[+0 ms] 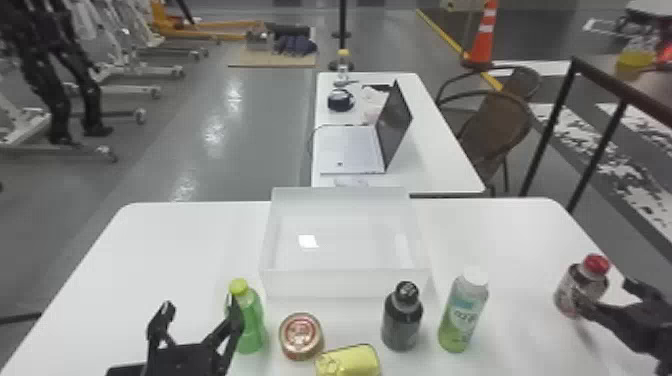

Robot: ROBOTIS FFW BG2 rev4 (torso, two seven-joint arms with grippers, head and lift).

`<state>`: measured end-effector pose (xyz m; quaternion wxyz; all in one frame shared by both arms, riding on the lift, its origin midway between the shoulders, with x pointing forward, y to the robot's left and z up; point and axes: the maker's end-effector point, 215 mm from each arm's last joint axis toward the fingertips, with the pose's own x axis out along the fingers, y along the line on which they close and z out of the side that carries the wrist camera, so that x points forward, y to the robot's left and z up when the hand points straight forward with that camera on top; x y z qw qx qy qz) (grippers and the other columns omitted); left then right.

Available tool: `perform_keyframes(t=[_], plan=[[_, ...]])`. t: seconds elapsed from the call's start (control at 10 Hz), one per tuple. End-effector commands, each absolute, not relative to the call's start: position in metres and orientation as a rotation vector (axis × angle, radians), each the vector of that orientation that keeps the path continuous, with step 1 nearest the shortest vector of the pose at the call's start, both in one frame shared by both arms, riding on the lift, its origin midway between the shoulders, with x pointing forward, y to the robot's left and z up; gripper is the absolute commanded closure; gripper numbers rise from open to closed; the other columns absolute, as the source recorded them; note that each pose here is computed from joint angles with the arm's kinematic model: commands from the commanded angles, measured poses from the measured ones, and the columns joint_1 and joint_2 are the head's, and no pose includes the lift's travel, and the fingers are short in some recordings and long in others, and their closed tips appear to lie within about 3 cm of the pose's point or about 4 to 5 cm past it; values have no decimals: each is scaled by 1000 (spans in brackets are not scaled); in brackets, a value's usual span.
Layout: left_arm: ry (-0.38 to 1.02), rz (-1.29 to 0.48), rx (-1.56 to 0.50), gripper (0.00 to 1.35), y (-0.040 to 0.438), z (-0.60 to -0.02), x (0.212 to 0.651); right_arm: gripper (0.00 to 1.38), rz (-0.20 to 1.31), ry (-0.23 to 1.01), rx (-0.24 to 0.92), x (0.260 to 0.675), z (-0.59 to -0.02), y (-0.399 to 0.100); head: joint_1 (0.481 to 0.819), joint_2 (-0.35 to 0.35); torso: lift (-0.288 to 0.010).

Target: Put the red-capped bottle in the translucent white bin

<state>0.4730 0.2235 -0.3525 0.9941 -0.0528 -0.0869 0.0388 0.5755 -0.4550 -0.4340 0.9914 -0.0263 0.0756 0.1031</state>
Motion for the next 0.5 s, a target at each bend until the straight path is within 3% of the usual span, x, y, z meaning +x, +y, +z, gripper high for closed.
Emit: perform_keyframes(t=[0.0,0.4], plan=[[-175,79,-107,303,224,-352,473,167,210,141,-65,585,-425,-454,549,0,-100],[-175,81,-107,305,226,-353,472,167,195,171,-133,593,-425,-455,549,0,-100]])
